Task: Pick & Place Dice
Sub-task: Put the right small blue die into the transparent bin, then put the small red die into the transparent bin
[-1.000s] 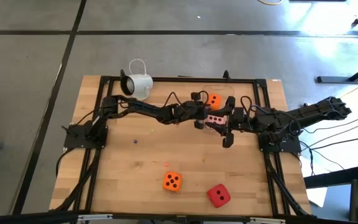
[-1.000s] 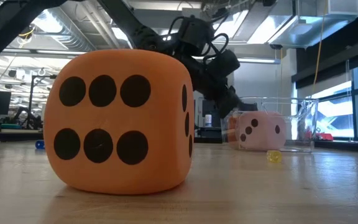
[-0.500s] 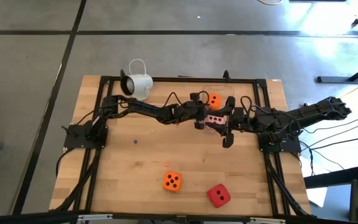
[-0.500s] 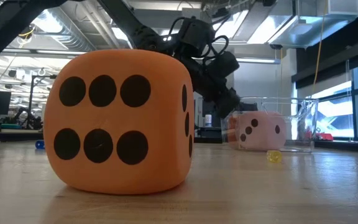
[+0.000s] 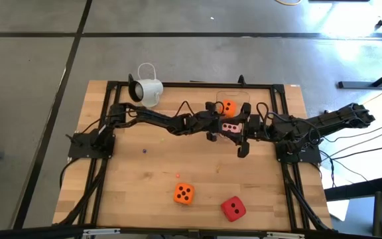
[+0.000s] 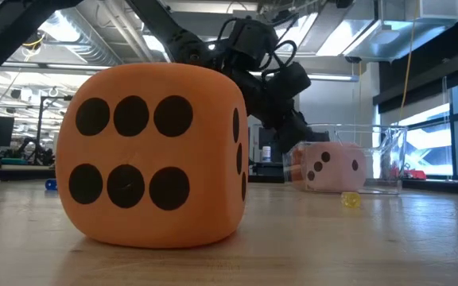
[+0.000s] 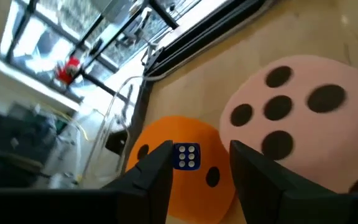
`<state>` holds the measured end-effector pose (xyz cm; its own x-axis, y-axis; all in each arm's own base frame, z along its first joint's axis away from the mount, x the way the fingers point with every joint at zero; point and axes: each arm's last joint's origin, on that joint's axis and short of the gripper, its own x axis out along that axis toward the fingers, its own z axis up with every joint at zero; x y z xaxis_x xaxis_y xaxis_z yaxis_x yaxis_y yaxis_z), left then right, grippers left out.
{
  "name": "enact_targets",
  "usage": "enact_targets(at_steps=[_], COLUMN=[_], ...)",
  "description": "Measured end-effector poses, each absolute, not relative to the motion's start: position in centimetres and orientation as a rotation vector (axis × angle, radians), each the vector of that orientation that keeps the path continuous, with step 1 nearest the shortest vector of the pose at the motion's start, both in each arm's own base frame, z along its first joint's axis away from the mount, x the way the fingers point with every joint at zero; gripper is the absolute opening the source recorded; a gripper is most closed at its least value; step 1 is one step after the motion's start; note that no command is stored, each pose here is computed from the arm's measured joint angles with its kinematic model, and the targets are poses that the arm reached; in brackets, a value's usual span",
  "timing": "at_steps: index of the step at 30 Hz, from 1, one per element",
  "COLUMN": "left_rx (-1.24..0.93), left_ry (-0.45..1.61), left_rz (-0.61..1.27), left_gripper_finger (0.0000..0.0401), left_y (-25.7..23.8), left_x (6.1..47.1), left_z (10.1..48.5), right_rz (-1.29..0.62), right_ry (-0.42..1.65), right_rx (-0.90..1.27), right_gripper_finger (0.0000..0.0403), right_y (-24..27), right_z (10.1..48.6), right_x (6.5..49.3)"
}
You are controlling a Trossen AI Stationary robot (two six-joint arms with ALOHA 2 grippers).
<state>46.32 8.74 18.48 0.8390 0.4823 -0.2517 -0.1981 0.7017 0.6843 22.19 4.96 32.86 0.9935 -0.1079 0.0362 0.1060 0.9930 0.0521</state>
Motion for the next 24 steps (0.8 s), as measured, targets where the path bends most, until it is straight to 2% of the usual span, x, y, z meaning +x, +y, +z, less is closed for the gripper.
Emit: enact_targets(at_steps=[5, 15, 24], left_rx=[0.855, 0.862, 0.853], left_ry=[0.469, 0.472, 0.47], left_rz=[0.353, 0.354, 0.355], left_gripper_finger=[0.015, 0.0128, 0.0063], left_y=[8.35, 8.38, 8.37], left_x=[46.39, 46.38, 46.39], left_z=[18.49, 18.48, 18.49], right_rz=[-0.107, -0.107, -0.107], right_ry=[-0.039, -0.039, -0.039], right_rx=[0.05, 0.051, 0.051], right_gripper_finger=[0.019, 0.019, 0.019], right_y=[4.96, 4.96, 4.97], right_z=[32.86, 32.86, 32.86], right_x=[22.19, 22.19, 22.19])
